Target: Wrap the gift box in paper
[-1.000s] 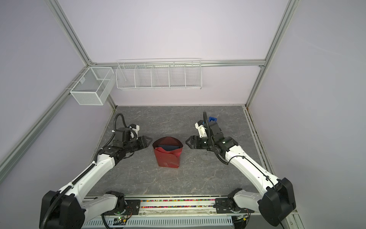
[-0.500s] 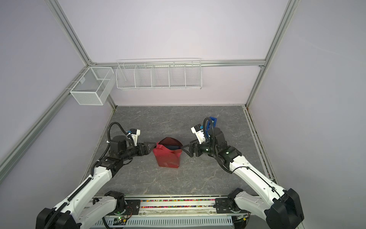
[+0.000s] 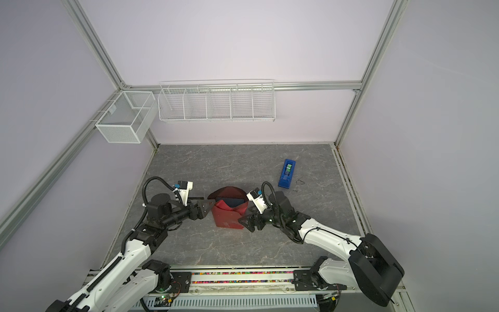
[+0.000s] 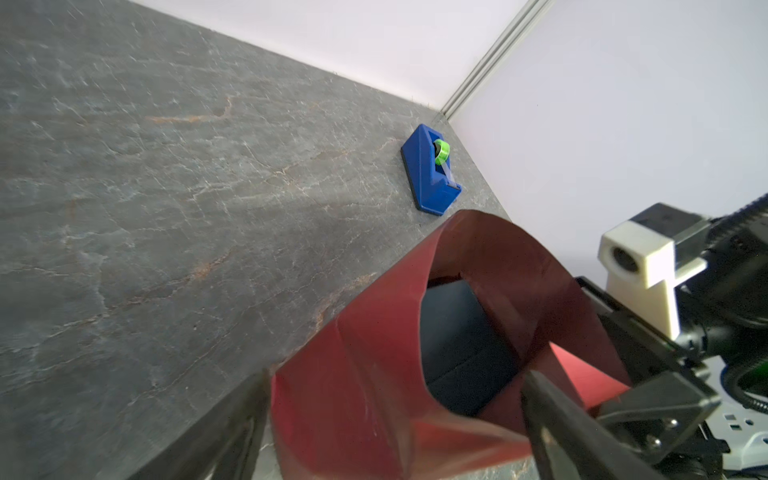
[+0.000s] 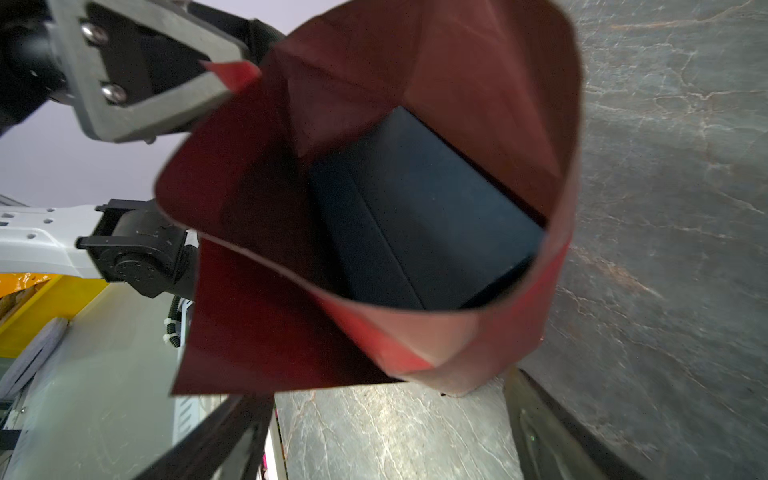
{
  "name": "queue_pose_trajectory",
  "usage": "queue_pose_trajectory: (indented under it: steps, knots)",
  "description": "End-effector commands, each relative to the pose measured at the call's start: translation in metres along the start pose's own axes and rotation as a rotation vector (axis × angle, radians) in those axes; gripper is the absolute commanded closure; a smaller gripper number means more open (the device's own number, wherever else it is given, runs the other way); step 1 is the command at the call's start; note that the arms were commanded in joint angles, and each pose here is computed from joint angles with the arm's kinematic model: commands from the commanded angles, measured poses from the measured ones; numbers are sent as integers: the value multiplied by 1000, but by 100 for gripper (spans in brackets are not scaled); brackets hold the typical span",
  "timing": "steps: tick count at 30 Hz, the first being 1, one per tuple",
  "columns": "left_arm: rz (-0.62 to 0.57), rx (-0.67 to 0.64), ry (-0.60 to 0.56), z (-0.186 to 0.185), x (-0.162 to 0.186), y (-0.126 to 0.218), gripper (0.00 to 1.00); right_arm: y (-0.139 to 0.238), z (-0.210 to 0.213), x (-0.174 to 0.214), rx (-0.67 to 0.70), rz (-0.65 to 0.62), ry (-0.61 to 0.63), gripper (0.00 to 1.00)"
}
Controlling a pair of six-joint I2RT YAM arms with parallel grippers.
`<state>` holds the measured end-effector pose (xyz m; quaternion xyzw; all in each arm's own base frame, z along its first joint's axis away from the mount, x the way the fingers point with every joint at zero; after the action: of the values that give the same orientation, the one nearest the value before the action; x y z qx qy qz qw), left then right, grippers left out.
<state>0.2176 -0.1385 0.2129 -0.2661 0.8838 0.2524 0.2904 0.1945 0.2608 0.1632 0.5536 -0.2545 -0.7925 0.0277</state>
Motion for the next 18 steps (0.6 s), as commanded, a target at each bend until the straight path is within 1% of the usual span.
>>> queue_pose_trajectory:
  steps: [1,4,8,11,13,14,18]
  knots:
    - [-107,-20,-77,-9,-11,18,1,-5,3,-10,-6,-68,80,10]
    - [-128,-41,-84,-7,-9,24,0,-8,2,-11,0,-68,93,10]
    - [-47,-48,-31,5,6,14,1,-14,-2,-13,10,-64,96,10]
    - [25,12,14,7,18,4,2,-18,-3,-17,11,-63,93,8]
    - [48,45,36,8,25,-2,2,-20,-4,-18,14,-60,90,7]
    - [50,72,31,6,27,-3,2,-21,-4,-19,12,-59,89,5]
    - [97,108,21,5,33,-14,2,-25,-4,-20,-1,-45,85,1]
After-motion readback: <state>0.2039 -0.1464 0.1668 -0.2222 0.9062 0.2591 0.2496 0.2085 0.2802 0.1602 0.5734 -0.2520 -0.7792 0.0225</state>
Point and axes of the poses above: each gripper's point midway between its finger pads, its own y axis back along the fingers, its own z axis along the line the jaws close on, x = y × z, the point moved 5 cm from there along y, back along the fingers, and after that the axes turned 13 degrees about y, right-handed, at the moved point
